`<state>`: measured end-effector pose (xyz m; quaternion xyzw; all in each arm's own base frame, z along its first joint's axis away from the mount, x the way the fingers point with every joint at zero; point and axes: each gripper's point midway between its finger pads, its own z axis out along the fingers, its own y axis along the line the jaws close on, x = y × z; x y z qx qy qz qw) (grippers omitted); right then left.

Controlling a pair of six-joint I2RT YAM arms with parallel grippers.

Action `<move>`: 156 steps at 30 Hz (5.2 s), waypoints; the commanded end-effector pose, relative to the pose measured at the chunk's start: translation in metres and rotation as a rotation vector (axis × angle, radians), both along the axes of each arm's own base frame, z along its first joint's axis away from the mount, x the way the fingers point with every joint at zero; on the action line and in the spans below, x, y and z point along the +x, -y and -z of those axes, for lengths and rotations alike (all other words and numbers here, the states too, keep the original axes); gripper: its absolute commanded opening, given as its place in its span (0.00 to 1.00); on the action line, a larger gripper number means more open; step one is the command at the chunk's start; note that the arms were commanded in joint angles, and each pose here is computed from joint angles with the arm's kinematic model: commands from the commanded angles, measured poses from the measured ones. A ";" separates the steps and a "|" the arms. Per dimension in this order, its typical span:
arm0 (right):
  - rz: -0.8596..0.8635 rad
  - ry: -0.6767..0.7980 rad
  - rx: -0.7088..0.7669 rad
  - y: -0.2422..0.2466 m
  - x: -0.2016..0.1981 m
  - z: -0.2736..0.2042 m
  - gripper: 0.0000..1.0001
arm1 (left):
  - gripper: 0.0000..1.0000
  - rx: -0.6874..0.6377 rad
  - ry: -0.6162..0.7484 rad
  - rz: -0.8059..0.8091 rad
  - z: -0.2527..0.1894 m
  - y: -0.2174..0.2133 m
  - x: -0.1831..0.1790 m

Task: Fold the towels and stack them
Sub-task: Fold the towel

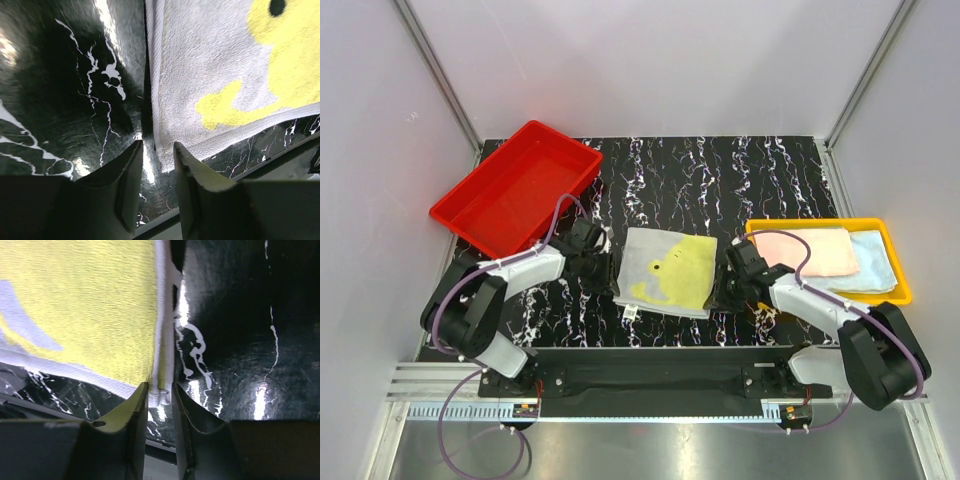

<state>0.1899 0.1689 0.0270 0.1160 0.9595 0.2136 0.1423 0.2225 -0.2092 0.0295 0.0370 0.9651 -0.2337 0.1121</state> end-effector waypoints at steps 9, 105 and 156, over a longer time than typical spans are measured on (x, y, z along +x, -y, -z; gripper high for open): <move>-0.030 0.057 -0.035 0.002 0.006 -0.003 0.00 | 0.24 -0.085 0.017 -0.022 -0.008 0.009 -0.006; 0.046 0.038 -0.115 0.024 -0.012 -0.006 0.00 | 0.00 -0.108 0.053 -0.032 -0.003 0.022 -0.018; -0.151 0.235 -0.236 -0.021 0.114 -0.055 0.24 | 0.31 0.040 0.012 -0.118 0.006 0.030 0.111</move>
